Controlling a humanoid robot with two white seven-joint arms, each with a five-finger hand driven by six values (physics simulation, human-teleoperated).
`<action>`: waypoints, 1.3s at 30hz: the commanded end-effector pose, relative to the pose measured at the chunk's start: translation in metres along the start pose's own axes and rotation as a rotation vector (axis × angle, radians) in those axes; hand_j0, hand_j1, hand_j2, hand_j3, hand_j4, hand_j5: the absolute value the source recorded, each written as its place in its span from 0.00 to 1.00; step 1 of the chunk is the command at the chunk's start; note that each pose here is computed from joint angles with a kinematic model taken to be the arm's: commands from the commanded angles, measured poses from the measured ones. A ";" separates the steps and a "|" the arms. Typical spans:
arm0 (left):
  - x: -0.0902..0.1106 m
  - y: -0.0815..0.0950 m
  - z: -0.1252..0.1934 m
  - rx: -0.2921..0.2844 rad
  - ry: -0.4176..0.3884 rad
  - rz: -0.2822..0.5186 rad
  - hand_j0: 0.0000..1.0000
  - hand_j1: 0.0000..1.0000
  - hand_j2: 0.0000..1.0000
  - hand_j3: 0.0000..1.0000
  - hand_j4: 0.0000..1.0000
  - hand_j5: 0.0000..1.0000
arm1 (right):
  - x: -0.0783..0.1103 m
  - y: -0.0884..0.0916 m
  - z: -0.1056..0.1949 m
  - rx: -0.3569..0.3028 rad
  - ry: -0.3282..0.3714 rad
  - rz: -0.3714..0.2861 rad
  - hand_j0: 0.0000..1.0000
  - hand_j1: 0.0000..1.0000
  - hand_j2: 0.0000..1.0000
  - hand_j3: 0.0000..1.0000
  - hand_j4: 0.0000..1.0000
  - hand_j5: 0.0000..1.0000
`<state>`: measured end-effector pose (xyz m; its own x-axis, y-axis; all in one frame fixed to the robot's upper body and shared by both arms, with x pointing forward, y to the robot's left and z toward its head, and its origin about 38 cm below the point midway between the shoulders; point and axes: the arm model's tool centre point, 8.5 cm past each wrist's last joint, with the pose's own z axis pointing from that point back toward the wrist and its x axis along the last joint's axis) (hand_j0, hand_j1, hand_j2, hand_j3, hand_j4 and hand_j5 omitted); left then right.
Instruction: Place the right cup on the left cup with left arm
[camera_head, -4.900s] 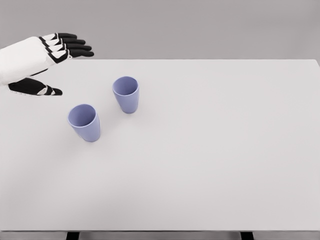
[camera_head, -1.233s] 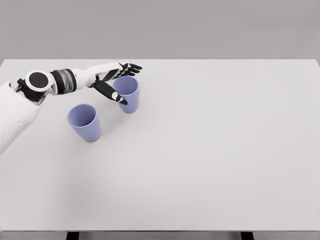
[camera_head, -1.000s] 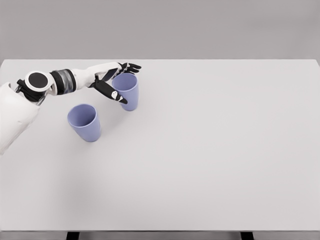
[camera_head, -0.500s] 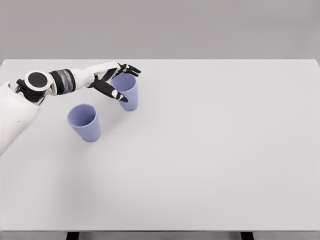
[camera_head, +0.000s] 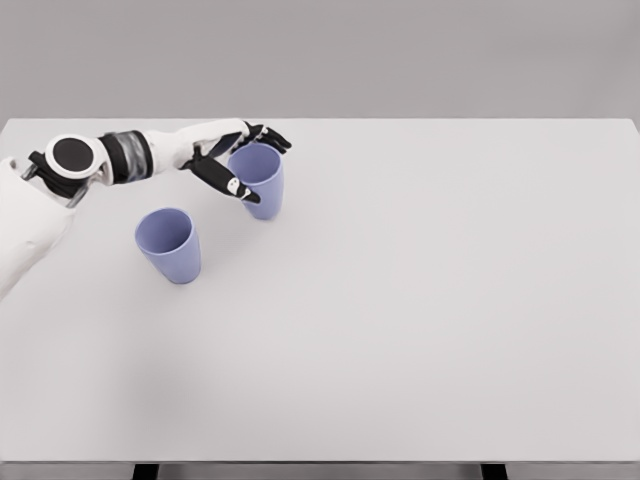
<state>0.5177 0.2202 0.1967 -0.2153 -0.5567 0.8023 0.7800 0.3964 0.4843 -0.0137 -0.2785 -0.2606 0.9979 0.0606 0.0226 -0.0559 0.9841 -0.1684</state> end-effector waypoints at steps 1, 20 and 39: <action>0.008 0.003 0.009 0.000 -0.015 -0.025 0.78 0.78 0.78 0.78 0.78 0.78 | -0.001 0.000 0.000 0.000 0.002 0.000 1.00 1.00 1.00 1.00 1.00 1.00; 0.045 0.006 0.070 -0.021 -0.097 -0.088 0.76 0.76 0.76 0.76 0.76 0.76 | 0.000 0.000 0.000 0.000 0.000 0.000 1.00 1.00 1.00 1.00 1.00 1.00; 0.068 0.010 0.126 -0.028 -0.129 -0.092 0.76 0.76 0.76 0.76 0.76 0.76 | -0.001 0.000 0.000 0.000 0.002 0.000 1.00 1.00 1.00 1.00 1.00 1.00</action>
<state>0.4415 0.2741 0.2946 -0.3584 -0.4961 0.7908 0.7693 0.3230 0.5512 -0.0147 -0.2785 -0.2606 0.9980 0.0604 0.0210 -0.0560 0.9842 -0.1682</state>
